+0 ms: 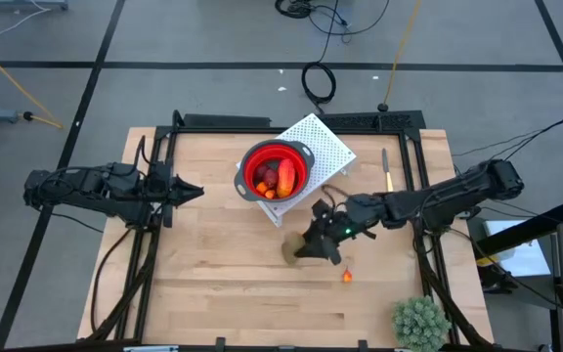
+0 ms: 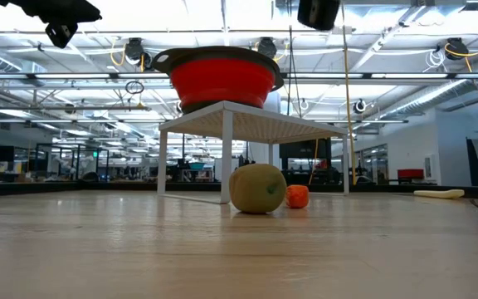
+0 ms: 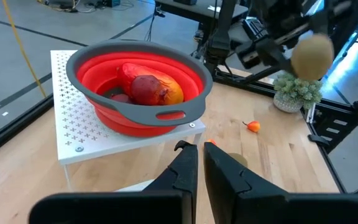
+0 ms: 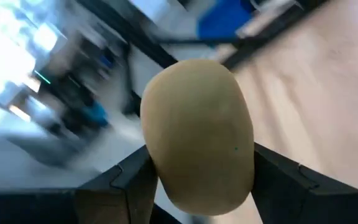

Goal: Pick & Place Fruit
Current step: Put the kiwi into the red strainer bowl on the shelf

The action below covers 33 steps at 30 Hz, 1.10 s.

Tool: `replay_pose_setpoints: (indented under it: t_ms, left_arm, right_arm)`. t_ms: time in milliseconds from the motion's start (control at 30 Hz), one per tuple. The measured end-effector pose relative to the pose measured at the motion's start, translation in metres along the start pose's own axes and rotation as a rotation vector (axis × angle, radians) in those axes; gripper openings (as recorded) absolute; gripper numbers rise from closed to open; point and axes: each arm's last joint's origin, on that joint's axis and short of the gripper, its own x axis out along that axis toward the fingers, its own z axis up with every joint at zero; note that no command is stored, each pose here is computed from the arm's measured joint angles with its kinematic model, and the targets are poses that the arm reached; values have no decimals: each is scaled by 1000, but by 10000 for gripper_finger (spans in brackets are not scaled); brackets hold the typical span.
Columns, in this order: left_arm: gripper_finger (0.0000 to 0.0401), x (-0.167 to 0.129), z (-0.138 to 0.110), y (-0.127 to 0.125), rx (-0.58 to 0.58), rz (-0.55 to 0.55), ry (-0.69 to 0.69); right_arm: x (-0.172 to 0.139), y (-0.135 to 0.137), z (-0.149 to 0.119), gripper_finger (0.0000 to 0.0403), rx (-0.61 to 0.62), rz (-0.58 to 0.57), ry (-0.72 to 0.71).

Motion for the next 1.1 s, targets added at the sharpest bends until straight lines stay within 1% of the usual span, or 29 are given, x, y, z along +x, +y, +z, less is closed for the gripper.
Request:
replay_pose_setpoints:
  t_ms: [133,200,367,500,633,1000,1100]
  left_arm:
    - [26,0,0,0,-2,0,0]
    - [26,0,0,0,-2,0,0]
    - [26,0,0,0,-22,-1,0]
    - [26,0,0,0,-28,-2,0]
    - [26,0,0,0,-29,-2,0]
    - [26,0,0,0,-50,-2,0]
    - [26,0,0,0,-50,-2,0]
  right_arm:
    - [-2,-5,-3,208,138,135,-150]
    - [-5,-8,-6,208,178,196,-240]
    - [-19,-15,-12,208,207,362,-427]
    - [-30,-19,-18,208,201,447,-525]
    - [-39,-20,-19,208,208,500,-611]
    - [-40,-20,-19,208,222,525,-615]
    - [-40,-20,-20,208,177,512,-616]
